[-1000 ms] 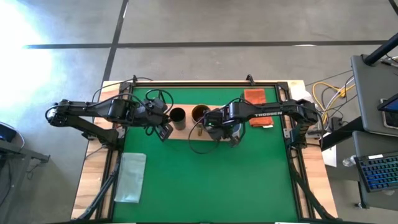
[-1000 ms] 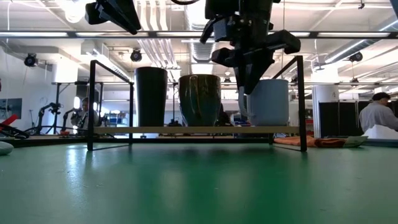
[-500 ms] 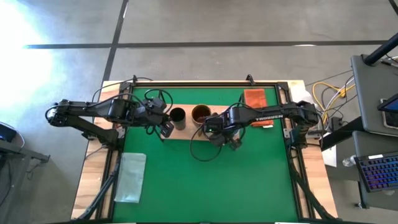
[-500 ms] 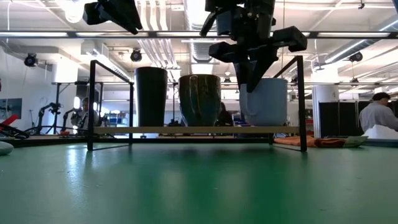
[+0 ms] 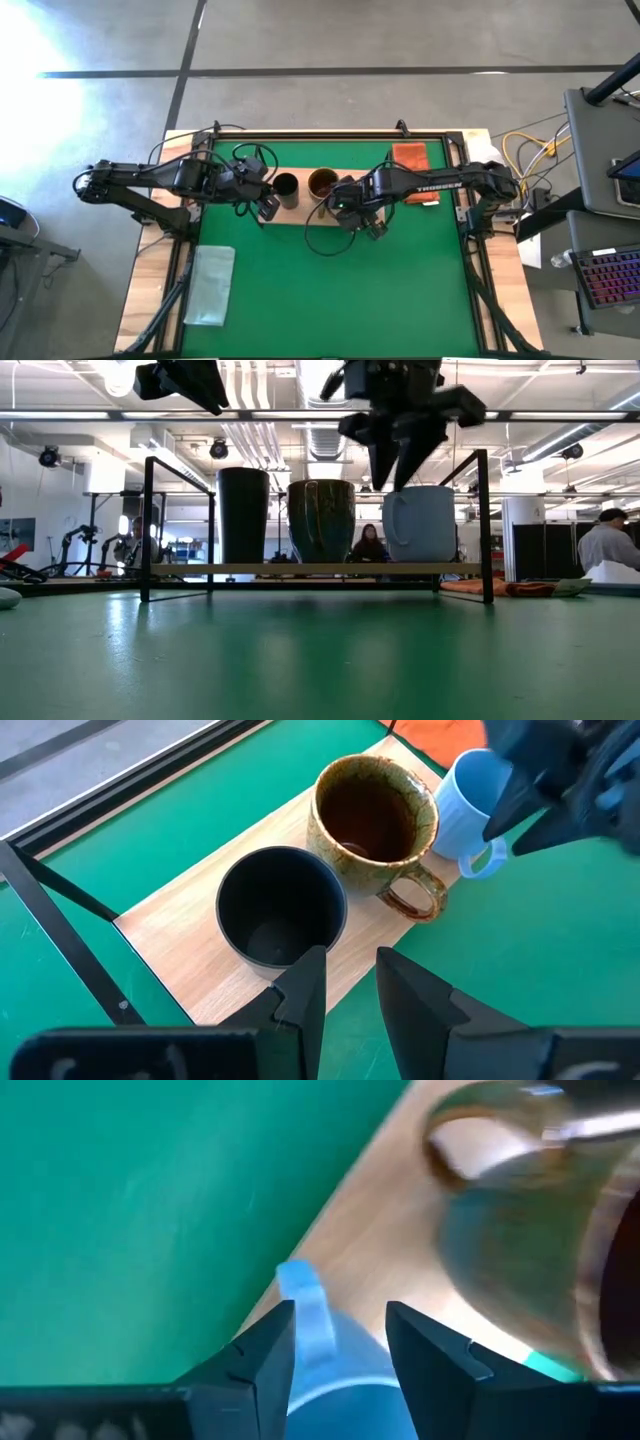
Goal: Stack small to large cups/mugs on shelf
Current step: Adjust the mugs including the cup
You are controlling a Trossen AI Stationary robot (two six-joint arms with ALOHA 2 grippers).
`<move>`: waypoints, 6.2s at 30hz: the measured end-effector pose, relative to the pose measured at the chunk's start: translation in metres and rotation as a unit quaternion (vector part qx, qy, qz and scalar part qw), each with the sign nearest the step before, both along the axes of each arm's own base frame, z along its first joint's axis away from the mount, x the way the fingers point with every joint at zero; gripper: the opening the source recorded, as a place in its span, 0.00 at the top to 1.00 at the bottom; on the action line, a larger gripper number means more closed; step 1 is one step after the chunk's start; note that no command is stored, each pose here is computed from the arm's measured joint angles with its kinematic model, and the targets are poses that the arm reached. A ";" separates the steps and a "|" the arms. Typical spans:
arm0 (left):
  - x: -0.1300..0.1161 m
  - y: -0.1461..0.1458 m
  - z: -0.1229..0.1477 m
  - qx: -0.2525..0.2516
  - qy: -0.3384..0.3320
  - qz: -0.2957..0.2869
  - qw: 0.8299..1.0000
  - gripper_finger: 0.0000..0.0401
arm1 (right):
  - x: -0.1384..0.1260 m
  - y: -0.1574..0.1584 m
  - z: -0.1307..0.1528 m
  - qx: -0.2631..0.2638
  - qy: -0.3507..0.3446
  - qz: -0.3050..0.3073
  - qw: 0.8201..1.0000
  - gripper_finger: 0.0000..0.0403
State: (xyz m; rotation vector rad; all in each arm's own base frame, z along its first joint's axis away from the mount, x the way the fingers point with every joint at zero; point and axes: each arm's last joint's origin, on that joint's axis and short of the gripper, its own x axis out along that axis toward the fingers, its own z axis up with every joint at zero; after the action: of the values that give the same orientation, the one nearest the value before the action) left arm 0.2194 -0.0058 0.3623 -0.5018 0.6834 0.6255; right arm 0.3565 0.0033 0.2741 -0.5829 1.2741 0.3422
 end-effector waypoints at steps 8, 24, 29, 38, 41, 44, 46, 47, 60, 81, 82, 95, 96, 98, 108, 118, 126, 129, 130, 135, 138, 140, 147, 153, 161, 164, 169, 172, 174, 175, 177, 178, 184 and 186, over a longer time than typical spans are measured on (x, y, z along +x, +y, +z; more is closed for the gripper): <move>0.000 -0.001 -0.001 0.000 0.013 -0.032 0.999 0.81 | 0.004 0.002 0.048 0.112 -0.096 -0.297 0.943 0.63; -0.002 -0.001 -0.004 0.142 0.114 -0.213 0.960 0.81 | 0.008 0.078 0.036 0.211 -0.254 -0.767 0.550 0.64; -0.006 -0.002 -0.010 0.152 0.129 -0.243 0.949 0.81 | 0.015 0.100 0.002 0.181 -0.266 -0.814 0.484 0.67; -0.036 -0.012 -0.007 0.151 0.077 -0.228 0.959 0.81 | 0.015 0.131 -0.056 0.103 -0.257 -0.867 0.415 0.68; -0.049 -0.015 -0.009 0.174 0.066 -0.211 0.960 0.81 | 0.016 0.148 -0.056 0.121 -0.314 -0.852 0.401 0.69; -0.061 -0.019 -0.016 0.204 0.064 -0.193 0.958 0.81 | 0.024 0.162 -0.055 0.123 -0.330 -0.842 0.409 0.70; -0.070 -0.020 -0.020 0.223 0.060 -0.186 0.955 0.81 | 0.033 0.171 -0.055 0.127 -0.332 -0.839 0.413 0.71; -0.074 -0.021 -0.021 0.232 0.058 -0.185 0.953 0.81 | 0.038 0.174 -0.055 0.123 -0.332 -0.838 0.415 0.72; -0.127 -0.008 -0.036 0.281 0.061 -0.213 0.934 0.81 | 0.071 0.196 -0.088 0.089 -0.333 -0.843 0.412 0.82; -0.191 0.004 -0.055 0.152 -0.040 -0.368 0.917 0.81 | 0.055 0.135 0.029 0.148 -0.414 -0.804 0.401 0.84; -0.181 0.000 -0.053 0.156 -0.020 -0.385 0.909 0.81 | 0.052 0.129 0.038 0.150 -0.405 -0.806 0.405 0.85; -0.081 -0.044 0.015 0.158 -0.127 -0.533 0.822 0.81 | 0.021 0.102 0.097 0.153 -0.397 -0.773 0.471 0.94; -0.075 -0.045 0.022 0.169 -0.132 -0.534 0.818 0.81 | 0.018 0.103 0.101 0.155 -0.397 -0.769 0.476 0.94; -0.056 -0.045 0.035 0.188 -0.134 -0.526 0.819 0.81 | 0.011 0.106 0.108 0.160 -0.400 -0.760 0.487 0.94; 0.053 0.001 0.033 0.119 -0.124 -0.540 0.824 0.81 | -0.037 0.131 0.124 0.169 -0.388 -0.717 0.554 0.94; 0.142 0.086 -0.003 0.096 -0.140 -0.481 0.860 0.82 | -0.102 0.165 0.093 0.185 -0.277 -0.733 0.593 0.95; 0.199 0.126 -0.029 0.079 -0.115 -0.465 0.874 0.89 | -0.101 0.180 0.056 0.192 -0.246 -0.758 0.572 0.95; 0.207 0.138 -0.051 0.064 -0.079 -0.473 0.875 0.92 | -0.098 0.180 0.049 0.202 -0.247 -0.762 0.563 0.95; 0.208 0.141 -0.059 0.058 -0.067 -0.475 0.875 0.92 | -0.098 0.180 0.048 0.203 -0.248 -0.766 0.558 0.95; 0.215 0.152 -0.092 0.046 -0.038 -0.482 0.874 0.93 | -0.092 0.171 0.047 0.207 -0.253 -0.788 0.521 0.95; 0.217 0.156 -0.097 0.047 -0.037 -0.483 0.873 0.93 | -0.083 0.159 0.044 0.196 -0.252 -0.800 0.508 0.95; 0.219 0.158 -0.096 0.058 -0.044 -0.481 0.874 0.93 | -0.076 0.149 0.042 0.187 -0.242 -0.805 0.508 0.95; 0.219 0.161 -0.097 0.070 -0.047 -0.482 0.872 0.93 | -0.047 0.114 0.030 0.197 -0.216 -0.797 0.529 0.95; 0.219 0.161 -0.100 0.080 -0.042 -0.491 0.867 0.93 | -0.039 0.096 0.029 0.192 -0.221 -0.807 0.513 0.95; 0.219 0.161 -0.101 0.082 -0.043 -0.491 0.866 0.93 | -0.031 0.071 0.024 0.185 -0.167 -0.818 0.518 0.95; 0.219 0.161 -0.101 0.085 -0.043 -0.490 0.866 0.93 | -0.028 0.062 0.023 0.188 -0.135 -0.820 0.523 0.95; 0.219 0.162 -0.101 0.090 -0.040 -0.486 0.868 0.93 | -0.023 0.058 0.014 0.178 -0.119 -0.823 0.527 0.95; 0.219 0.161 -0.101 0.091 -0.040 -0.486 0.868 0.93 | -0.020 0.059 0.008 0.171 -0.107 -0.824 0.529 0.95; 0.219 0.161 -0.101 0.090 -0.040 -0.485 0.869 0.93 | -0.017 0.060 0.001 0.159 -0.102 -0.826 0.531 0.95; 0.219 0.161 -0.101 0.090 -0.040 -0.485 0.869 0.93 | -0.016 0.060 -0.002 0.154 -0.100 -0.827 0.532 0.95; 0.219 0.161 -0.101 0.089 -0.039 -0.485 0.869 0.93 | -0.016 0.060 -0.005 0.147 -0.098 -0.828 0.533 0.95; 0.219 0.161 -0.101 0.089 -0.039 -0.485 0.869 0.93 | -0.017 0.060 -0.006 0.138 -0.096 -0.829 0.534 0.95; 0.218 0.160 -0.102 0.081 -0.034 -0.486 0.870 0.93 | -0.024 0.058 -0.013 0.080 -0.079 -0.837 0.535 0.95; 0.218 0.159 -0.102 0.079 -0.033 -0.487 0.869 0.93 | -0.026 0.057 -0.015 0.071 -0.087 -0.839 0.532 0.95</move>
State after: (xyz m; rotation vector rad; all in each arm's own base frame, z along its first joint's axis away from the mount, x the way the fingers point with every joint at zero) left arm 0.4379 0.1534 0.2602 0.0190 0.7129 -0.2934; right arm 0.3305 0.0601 0.2595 0.8970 1.0603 -1.2252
